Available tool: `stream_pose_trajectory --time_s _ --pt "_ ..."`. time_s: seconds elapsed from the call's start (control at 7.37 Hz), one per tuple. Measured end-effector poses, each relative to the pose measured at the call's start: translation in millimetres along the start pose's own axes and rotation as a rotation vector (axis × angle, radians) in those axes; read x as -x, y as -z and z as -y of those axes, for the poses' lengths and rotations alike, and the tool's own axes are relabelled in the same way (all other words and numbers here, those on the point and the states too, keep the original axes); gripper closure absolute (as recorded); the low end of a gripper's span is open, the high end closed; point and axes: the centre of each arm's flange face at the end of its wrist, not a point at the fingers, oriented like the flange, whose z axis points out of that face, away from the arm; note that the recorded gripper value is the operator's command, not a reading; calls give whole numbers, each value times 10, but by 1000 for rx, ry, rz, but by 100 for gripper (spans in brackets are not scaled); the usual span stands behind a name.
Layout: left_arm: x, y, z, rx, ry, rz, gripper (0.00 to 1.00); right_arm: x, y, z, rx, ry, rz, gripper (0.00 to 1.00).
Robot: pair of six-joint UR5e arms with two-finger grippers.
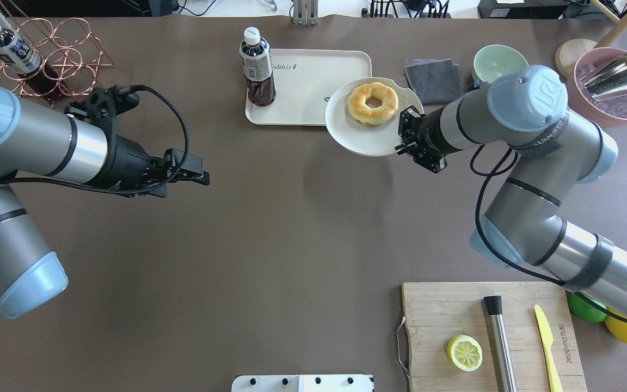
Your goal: Place donut on tray
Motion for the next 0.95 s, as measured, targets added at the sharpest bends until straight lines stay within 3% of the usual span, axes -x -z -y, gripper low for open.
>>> stream_pose_trajectory --time_s 0.41,0.81,0.95 --pt "448 193 155 34 -45 9 2 898 -678 126 -92 -76 7 100" --pt "482 209 166 35 -50 11 2 1241 -1257 114 -135 -132 65 100" --pt "477 204 175 32 -50 11 2 1246 -1364 38 -144 -142 78 72"
